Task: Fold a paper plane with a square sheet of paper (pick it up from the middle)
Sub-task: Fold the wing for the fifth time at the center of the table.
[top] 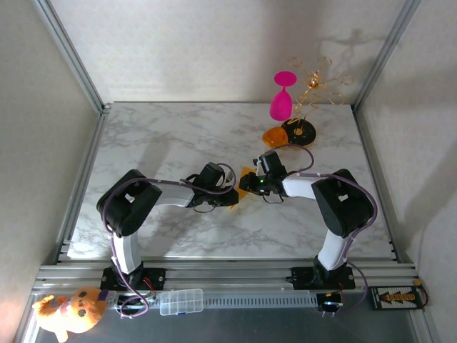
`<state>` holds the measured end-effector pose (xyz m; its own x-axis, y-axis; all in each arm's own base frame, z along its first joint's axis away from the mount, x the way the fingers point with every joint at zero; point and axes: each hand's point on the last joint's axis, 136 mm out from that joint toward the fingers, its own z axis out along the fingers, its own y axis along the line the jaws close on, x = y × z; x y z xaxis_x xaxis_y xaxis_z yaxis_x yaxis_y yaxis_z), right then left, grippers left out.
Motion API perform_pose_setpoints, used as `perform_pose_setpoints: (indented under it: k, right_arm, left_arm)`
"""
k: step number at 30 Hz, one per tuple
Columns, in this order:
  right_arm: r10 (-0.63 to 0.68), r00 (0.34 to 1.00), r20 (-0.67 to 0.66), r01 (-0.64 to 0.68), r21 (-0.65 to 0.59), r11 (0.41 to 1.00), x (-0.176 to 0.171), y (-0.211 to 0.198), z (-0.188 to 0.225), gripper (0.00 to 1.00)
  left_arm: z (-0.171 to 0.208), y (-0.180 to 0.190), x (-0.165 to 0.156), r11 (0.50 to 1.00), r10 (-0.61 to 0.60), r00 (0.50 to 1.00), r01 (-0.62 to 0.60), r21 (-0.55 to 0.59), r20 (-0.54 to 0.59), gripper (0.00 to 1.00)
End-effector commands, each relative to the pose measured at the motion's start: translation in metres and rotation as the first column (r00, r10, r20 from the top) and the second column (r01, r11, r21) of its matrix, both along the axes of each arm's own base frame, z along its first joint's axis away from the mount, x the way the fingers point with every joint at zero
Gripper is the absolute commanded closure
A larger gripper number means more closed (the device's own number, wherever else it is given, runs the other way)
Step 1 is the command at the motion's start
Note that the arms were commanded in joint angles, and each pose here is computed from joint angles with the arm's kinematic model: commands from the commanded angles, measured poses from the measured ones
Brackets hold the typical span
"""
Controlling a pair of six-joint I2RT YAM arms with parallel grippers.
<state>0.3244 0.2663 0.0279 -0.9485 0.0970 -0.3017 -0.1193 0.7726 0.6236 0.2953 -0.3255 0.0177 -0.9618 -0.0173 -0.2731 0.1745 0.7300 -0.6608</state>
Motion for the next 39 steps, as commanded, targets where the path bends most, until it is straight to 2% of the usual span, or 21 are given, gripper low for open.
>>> perform_pose_setpoints:
  k: [1, 10, 17, 28, 39]
  right_arm:
    - [0.053, 0.999, 0.003, -0.053, 0.026, 0.998, -0.002, 0.011, 0.002, 0.69]
    - [0.056, 0.995, 0.078, -0.06, 0.058, 0.997, 0.002, 0.011, 0.025, 0.66]
    - [0.005, 0.993, 0.12, -0.011, 0.045, 0.999, 0.004, -0.004, 0.035, 0.65]
    - [0.112, 0.993, 0.046, -0.116, 0.09, 0.989, -0.015, 0.009, 0.016, 0.65]
    - [0.136, 0.991, -0.004, -0.135, 0.098, 0.986, -0.019, 0.014, 0.001, 0.65]
  left_arm:
    - [-0.039, 0.021, -0.018, 0.994, 0.027, 0.994, -0.015, 0.107, -0.108, 0.87]
    - [-0.036, 0.02, -0.015, 0.995, 0.042, 0.994, -0.033, 0.092, -0.103, 0.86]
    - [-0.044, 0.026, -0.018, 0.993, 0.066, 0.991, -0.054, 0.1, -0.118, 0.94]
    - [-0.047, 0.028, -0.019, 0.993, 0.08, 0.989, -0.068, 0.1, -0.128, 0.97]
    - [-0.05, 0.028, -0.021, 0.993, 0.075, 0.988, -0.062, 0.101, -0.132, 0.99]
